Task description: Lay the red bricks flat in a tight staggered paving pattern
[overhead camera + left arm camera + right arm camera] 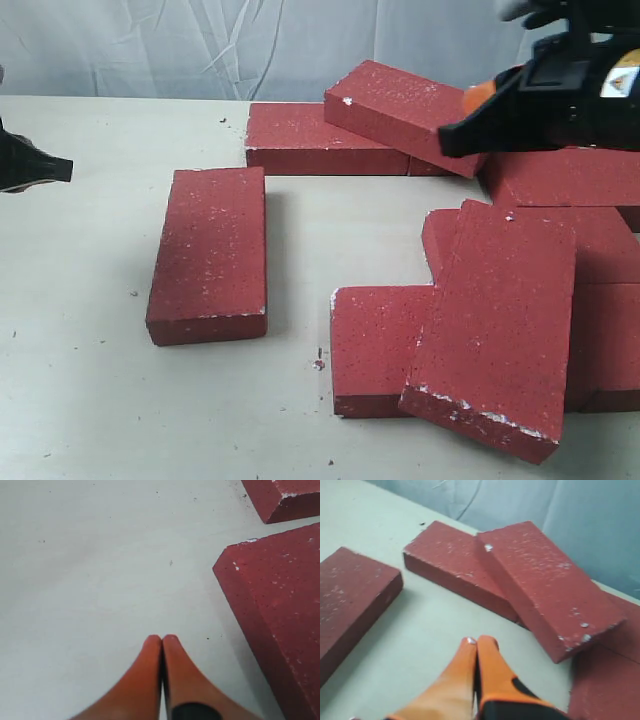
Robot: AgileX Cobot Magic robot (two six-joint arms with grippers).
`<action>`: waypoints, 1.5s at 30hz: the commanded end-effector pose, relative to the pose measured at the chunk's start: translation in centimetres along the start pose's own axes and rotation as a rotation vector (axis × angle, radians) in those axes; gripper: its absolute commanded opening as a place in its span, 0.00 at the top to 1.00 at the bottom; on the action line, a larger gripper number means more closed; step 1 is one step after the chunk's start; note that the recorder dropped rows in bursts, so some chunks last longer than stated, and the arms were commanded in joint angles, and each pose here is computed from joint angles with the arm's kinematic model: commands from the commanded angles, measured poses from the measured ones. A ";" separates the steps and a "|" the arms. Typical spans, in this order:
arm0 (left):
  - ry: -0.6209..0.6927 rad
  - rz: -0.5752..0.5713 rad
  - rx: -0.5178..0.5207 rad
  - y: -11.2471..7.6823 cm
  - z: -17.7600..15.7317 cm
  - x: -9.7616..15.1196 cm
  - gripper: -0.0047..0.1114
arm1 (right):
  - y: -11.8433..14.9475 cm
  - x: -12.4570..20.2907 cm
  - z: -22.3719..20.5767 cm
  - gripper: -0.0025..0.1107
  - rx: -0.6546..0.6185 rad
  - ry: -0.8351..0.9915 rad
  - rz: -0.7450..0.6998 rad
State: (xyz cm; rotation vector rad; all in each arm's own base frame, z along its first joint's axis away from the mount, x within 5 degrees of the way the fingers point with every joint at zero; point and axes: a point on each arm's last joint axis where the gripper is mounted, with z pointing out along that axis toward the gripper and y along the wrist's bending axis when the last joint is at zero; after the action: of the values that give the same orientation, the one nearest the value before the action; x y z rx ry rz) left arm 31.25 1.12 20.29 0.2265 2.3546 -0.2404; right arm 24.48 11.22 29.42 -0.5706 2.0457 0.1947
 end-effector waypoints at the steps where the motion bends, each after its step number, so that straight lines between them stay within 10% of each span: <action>1: -0.050 0.016 -0.024 1.0 1.1 -1.6 0.96 | 2.7 -1.4 2.3 0.99 -0.098 0.119 -0.085; 13: -0.019 0.012 0.298 0.0 8.2 -4.9 0.96 | 11.7 -2.0 10.3 0.99 -0.328 0.446 -0.354; 23: 0.003 0.017 0.382 -1.7 12.8 -5.0 0.96 | 19.5 1.2 11.2 0.99 -0.860 0.546 -0.658; 45: 0.029 0.108 0.404 -3.7 18.3 -4.6 0.96 | 21.0 5.5 15.8 0.99 -0.808 0.571 -0.731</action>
State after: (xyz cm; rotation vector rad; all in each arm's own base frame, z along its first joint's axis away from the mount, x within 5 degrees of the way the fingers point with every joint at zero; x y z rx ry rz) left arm 45.81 -6.79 11.35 0.5315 2.2947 -0.6335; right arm 24.41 33.57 14.33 -2.0111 2.0881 0.4635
